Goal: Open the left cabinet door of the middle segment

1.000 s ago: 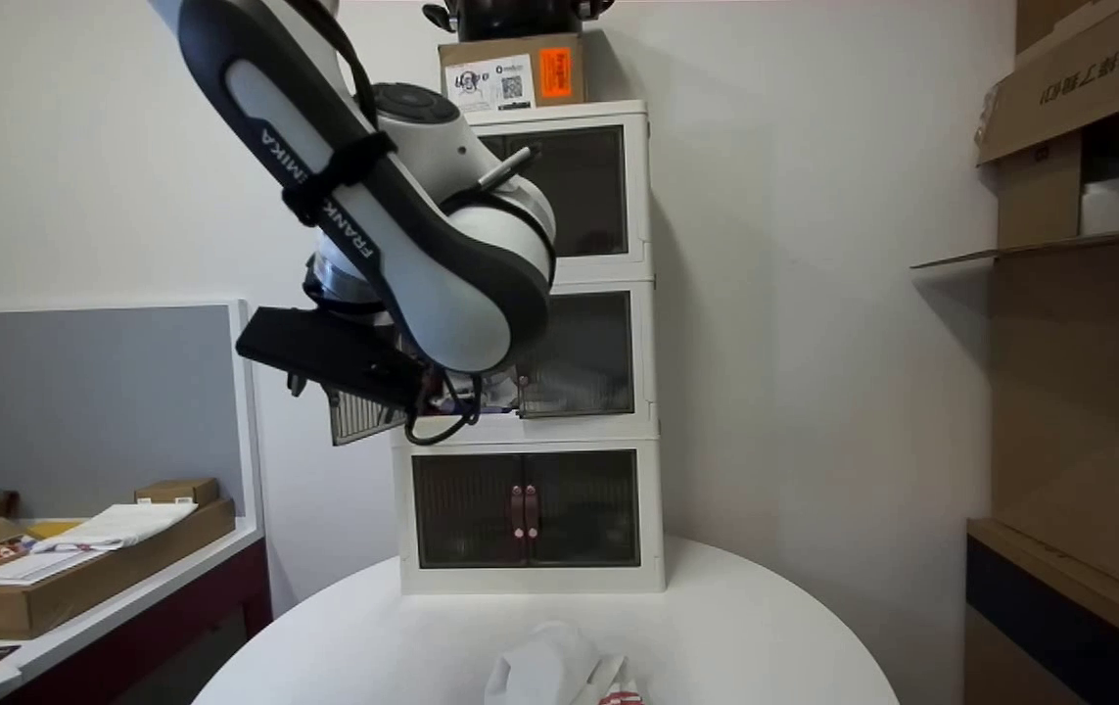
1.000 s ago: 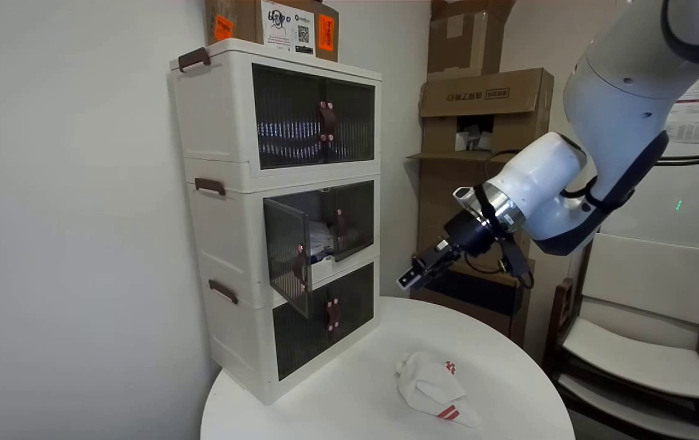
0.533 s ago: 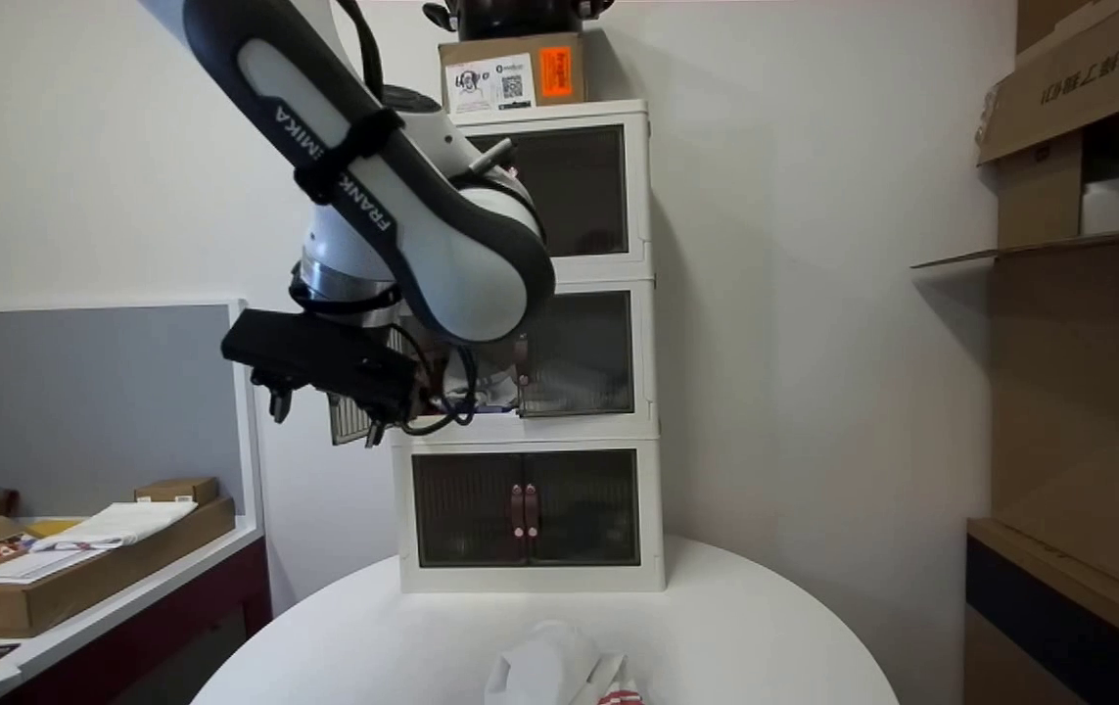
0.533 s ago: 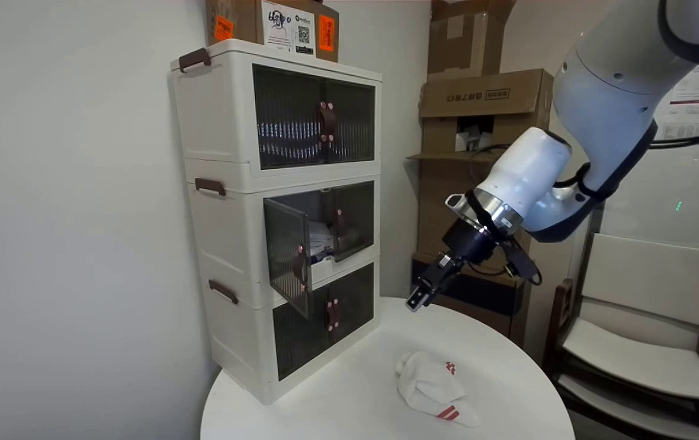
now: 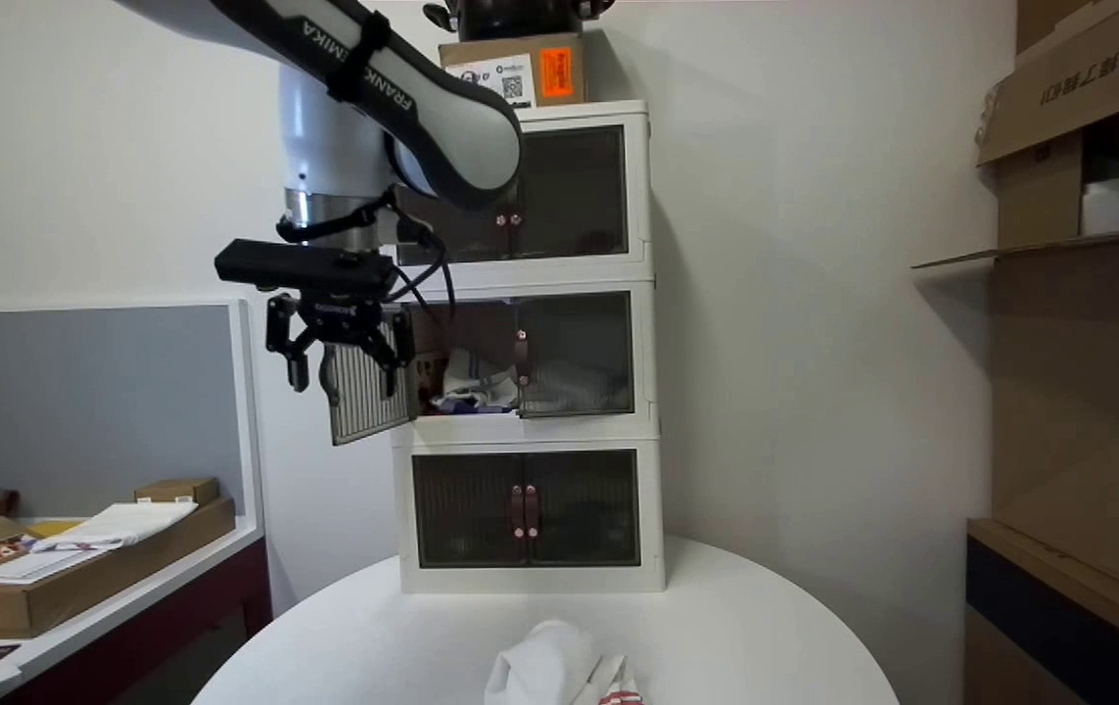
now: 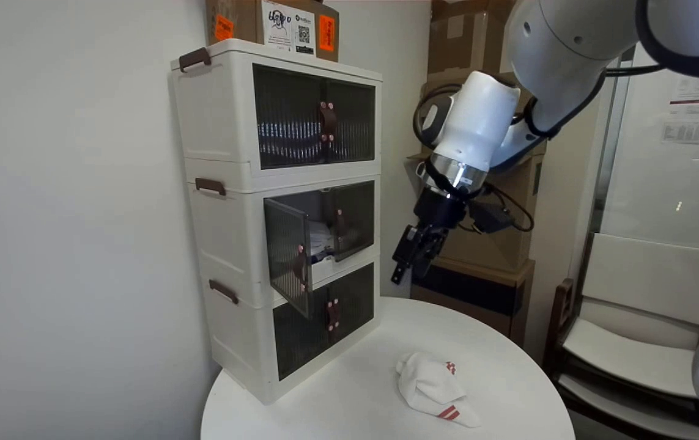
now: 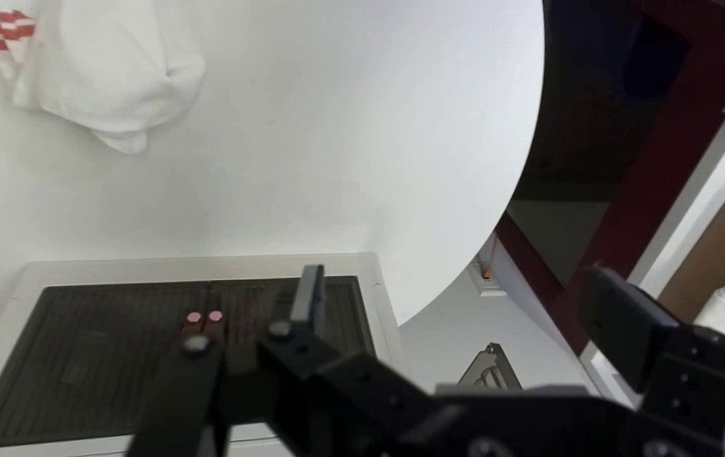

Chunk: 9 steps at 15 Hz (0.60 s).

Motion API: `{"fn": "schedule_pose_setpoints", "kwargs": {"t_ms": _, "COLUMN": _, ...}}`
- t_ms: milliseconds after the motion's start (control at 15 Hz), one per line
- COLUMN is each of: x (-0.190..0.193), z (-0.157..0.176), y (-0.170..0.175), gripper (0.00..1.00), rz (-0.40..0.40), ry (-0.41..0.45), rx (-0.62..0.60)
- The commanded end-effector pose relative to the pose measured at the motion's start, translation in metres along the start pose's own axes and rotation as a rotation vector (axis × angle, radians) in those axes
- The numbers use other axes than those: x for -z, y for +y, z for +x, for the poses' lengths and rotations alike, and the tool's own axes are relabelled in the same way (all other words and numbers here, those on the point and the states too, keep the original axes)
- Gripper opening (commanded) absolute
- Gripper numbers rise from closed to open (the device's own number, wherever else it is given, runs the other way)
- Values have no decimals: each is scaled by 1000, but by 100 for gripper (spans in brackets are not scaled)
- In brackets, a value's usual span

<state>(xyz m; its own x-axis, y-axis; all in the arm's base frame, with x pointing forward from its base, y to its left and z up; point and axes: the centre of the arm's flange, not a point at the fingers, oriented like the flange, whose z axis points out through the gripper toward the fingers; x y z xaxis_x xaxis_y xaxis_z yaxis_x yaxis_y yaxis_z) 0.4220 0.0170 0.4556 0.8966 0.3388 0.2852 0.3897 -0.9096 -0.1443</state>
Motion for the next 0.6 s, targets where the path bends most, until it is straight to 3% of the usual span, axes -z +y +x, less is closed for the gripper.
{"fn": "schedule_pose_setpoints", "kwargs": {"t_ms": 0, "x": 47, "z": 27, "y": -24, "gripper": 100, "rz": -128, "ry": -81, "rx": -69}}
{"fn": "schedule_pose_setpoints", "kwargs": {"t_ms": 267, "x": 47, "z": 25, "y": -21, "gripper": 100, "rz": -241, "ry": -117, "rx": -133}}
{"fn": "schedule_pose_setpoints", "kwargs": {"t_ms": 333, "x": 48, "z": 22, "y": -19, "gripper": 100, "rz": -53, "ry": -78, "rx": -10}}
{"fn": "schedule_pose_setpoints", "kwargs": {"t_ms": 533, "x": 59, "z": 12, "y": -23, "gripper": 100, "rz": -33, "ry": -145, "rx": 79}}
